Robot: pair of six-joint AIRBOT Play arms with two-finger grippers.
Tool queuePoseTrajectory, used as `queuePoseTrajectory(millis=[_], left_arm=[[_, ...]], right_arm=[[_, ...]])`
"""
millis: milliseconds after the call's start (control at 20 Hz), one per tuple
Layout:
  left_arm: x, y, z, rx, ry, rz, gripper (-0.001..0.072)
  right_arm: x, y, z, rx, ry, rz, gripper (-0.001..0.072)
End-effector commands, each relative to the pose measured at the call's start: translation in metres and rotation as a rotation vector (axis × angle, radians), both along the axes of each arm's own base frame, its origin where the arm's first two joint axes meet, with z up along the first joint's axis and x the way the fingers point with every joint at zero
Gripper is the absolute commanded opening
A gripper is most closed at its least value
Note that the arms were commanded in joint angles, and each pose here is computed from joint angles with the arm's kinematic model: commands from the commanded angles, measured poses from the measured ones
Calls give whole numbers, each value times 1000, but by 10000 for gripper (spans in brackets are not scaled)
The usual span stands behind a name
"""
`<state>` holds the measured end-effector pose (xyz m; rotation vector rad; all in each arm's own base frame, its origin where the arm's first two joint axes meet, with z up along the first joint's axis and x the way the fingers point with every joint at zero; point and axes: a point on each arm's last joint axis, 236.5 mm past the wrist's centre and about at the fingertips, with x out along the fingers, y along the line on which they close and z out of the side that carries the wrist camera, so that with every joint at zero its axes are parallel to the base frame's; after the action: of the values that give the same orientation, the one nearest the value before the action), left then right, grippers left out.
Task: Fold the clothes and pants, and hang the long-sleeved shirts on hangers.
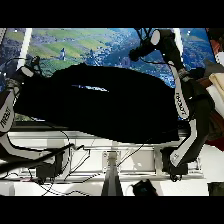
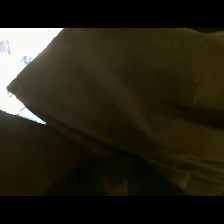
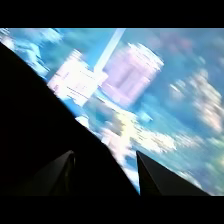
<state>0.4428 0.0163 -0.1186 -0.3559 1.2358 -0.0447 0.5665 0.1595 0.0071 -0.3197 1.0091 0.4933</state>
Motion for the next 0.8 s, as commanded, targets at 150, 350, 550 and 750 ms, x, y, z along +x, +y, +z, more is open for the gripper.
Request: queuePoseTrajectory(millis=[150, 350, 550, 750], left_arm=[[4, 7, 10, 93, -34, -61, 10], [-10, 66, 65, 438, -64, -222, 9], [2, 96, 173, 683, -305, -233, 10], [10, 109, 273, 988, -541, -366, 9]], right_arm=[[-18, -79, 12, -17, 108, -122, 426], [-33, -145, 23, -13, 166, -239, 307], [-69, -207, 14, 19, 316, -361, 307], [-112, -235, -5, 205, 497, -464, 301]])
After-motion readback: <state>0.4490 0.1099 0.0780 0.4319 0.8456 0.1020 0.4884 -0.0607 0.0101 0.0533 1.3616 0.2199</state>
